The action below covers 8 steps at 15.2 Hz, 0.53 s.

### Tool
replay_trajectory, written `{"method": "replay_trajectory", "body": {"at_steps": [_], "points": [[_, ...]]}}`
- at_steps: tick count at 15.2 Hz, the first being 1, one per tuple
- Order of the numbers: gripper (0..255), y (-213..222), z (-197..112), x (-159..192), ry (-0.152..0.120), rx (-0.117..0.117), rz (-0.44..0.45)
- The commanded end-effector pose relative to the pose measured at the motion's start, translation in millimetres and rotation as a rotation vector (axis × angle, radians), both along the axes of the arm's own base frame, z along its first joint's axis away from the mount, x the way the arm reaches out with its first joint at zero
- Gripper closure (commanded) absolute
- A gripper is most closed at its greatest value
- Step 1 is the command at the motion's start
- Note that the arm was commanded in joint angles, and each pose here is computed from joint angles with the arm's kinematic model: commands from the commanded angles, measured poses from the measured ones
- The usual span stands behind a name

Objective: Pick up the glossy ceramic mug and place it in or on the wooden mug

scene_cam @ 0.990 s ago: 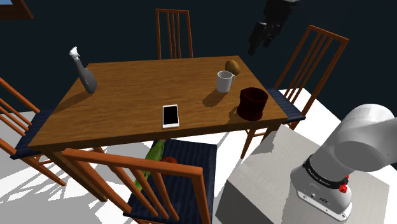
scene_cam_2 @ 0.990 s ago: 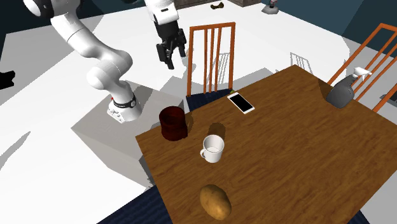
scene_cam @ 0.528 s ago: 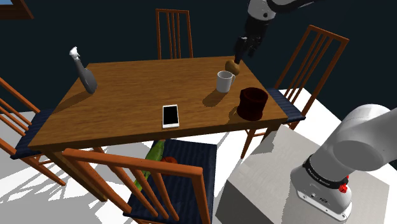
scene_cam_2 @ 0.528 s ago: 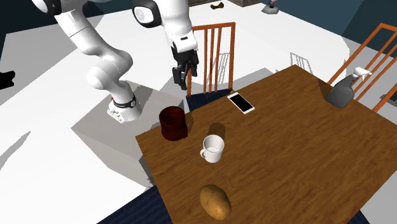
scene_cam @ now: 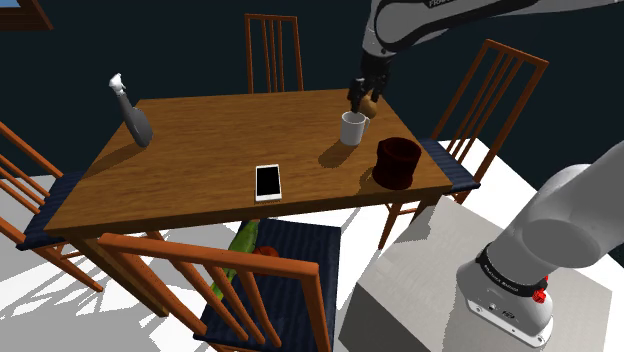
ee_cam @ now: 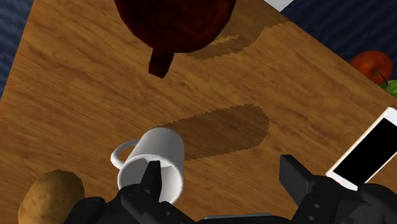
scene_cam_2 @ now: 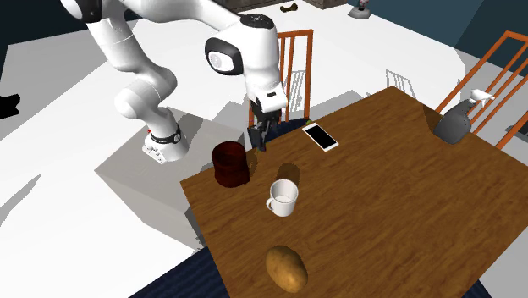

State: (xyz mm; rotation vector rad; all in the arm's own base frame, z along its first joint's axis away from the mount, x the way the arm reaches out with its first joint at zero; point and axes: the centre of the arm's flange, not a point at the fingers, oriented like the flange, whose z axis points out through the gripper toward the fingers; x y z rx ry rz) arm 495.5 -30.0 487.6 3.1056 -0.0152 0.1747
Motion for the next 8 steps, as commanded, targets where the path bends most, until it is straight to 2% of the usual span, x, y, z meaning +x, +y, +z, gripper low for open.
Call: {"method": "replay_trajectory", "body": {"at_steps": [1, 8], "points": [[0, -8, -18, 20, 0.012, -0.004, -0.001], [0, -34, -84, 84, 0.056, -0.015, -0.003]]}}
